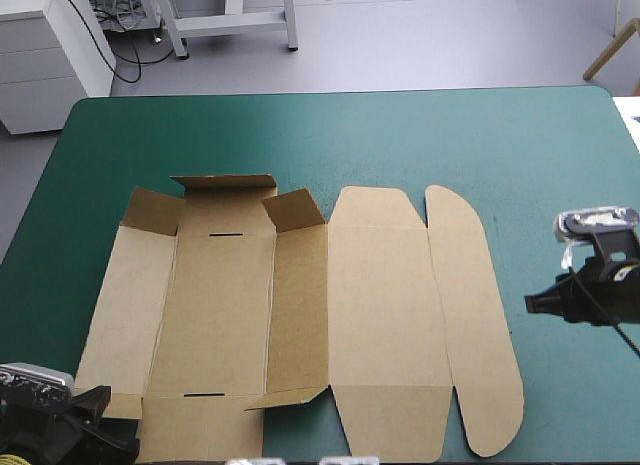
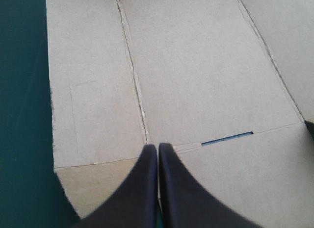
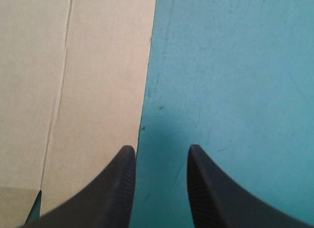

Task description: Fold the box

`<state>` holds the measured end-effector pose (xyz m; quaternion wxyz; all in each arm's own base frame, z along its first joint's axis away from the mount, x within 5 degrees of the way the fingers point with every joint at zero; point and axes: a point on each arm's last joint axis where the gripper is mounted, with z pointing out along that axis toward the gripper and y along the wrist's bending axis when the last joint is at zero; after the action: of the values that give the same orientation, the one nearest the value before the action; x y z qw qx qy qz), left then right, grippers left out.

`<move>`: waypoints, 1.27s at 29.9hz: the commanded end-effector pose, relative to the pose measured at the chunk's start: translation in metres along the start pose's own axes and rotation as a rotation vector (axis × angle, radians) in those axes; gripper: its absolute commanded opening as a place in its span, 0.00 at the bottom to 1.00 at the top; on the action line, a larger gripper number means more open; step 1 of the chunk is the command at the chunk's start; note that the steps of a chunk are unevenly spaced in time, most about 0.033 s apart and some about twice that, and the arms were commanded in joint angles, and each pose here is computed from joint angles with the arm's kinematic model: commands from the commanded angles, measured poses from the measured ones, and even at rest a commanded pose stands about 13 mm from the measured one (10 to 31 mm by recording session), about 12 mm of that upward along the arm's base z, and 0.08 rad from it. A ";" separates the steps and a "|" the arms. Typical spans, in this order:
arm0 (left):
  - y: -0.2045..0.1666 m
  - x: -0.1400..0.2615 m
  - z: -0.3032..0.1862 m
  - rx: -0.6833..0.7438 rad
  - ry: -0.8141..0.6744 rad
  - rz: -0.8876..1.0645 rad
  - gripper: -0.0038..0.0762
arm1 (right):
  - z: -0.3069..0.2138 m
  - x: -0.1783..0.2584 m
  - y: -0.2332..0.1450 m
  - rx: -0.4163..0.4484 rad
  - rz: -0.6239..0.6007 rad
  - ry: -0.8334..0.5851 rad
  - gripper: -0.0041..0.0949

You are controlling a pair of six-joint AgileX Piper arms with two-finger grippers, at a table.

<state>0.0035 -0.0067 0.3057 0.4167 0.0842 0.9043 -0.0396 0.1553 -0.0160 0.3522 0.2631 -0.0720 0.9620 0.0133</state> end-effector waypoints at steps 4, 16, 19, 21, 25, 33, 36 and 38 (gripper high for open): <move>-0.001 -0.012 -0.004 0.015 -0.057 -0.001 0.04 | -0.007 0.041 0.014 0.031 0.025 -0.123 0.37; -0.004 -0.012 -0.005 0.050 -0.060 -0.014 0.04 | 0.014 0.087 0.029 0.002 0.057 -0.192 0.31; -0.004 -0.012 -0.005 0.050 -0.060 -0.014 0.04 | 0.018 0.090 0.029 -0.002 0.057 -0.176 0.27; -0.005 -0.012 -0.005 0.055 -0.059 -0.016 0.04 | 0.019 0.091 0.029 -0.002 0.056 -0.174 0.24; -0.007 -0.014 -0.004 0.090 -0.053 -0.029 0.04 | 0.020 0.091 0.029 0.000 0.032 -0.172 0.10; -0.007 -0.041 -0.008 0.095 -0.035 -0.032 0.04 | 0.020 0.090 0.029 0.004 0.027 -0.182 0.02; -0.006 -0.053 -0.006 0.096 -0.008 -0.035 0.04 | 0.020 0.090 0.029 0.004 0.027 -0.182 0.02; -0.005 -0.061 -0.001 0.097 0.017 -0.038 0.04 | 0.020 0.090 0.029 0.002 0.028 -0.182 0.02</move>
<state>0.0278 -0.0157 0.3383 0.3911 0.0872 0.9129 -0.0779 0.0796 0.0026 0.2793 0.3183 -0.0590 0.9458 0.0243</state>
